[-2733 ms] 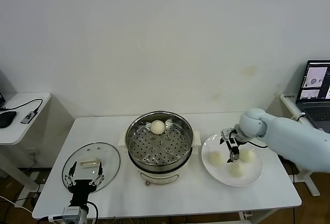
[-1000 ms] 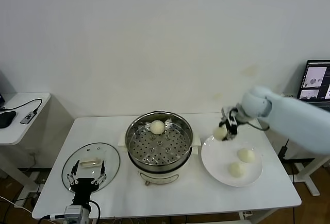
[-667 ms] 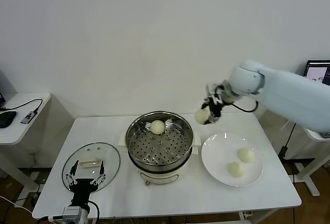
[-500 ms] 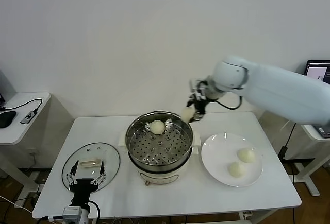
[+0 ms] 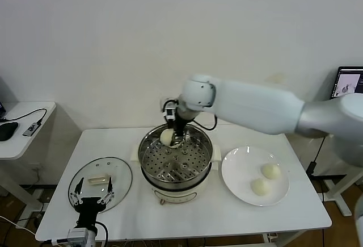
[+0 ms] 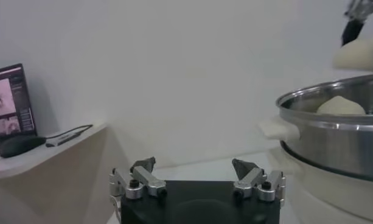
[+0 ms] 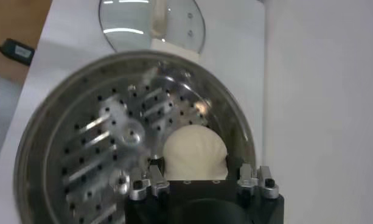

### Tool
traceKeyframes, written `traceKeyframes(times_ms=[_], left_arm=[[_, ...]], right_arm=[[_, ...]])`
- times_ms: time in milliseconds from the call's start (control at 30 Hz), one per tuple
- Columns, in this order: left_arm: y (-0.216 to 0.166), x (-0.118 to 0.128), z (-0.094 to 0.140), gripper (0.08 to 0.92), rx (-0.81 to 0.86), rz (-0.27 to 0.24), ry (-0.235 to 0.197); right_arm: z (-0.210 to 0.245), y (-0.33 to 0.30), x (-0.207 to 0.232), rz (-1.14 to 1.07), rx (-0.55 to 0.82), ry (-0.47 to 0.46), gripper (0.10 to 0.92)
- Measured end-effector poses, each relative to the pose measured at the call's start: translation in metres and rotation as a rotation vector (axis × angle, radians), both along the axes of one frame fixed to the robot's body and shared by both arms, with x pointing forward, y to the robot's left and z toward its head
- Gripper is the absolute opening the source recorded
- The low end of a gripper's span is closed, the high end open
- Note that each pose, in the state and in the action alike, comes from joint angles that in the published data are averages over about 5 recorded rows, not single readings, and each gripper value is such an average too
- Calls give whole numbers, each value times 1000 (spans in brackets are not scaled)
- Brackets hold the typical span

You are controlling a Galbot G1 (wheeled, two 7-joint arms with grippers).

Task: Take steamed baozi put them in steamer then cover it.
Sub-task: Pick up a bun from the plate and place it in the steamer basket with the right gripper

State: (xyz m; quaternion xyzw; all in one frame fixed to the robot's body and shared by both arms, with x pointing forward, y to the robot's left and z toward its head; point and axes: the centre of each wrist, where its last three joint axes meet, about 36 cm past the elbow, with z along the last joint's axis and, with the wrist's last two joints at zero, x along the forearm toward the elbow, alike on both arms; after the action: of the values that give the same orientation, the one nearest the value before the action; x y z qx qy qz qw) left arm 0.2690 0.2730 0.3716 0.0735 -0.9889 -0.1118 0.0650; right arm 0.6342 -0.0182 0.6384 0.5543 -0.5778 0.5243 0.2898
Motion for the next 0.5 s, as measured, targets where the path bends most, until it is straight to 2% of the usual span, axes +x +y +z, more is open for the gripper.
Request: traceKeyframes(times_ms=[500], left_arm=[[0,2,-2,823,1,-1,-6]], right_arm=[[-53,50,-6,-4,-30,35,627]])
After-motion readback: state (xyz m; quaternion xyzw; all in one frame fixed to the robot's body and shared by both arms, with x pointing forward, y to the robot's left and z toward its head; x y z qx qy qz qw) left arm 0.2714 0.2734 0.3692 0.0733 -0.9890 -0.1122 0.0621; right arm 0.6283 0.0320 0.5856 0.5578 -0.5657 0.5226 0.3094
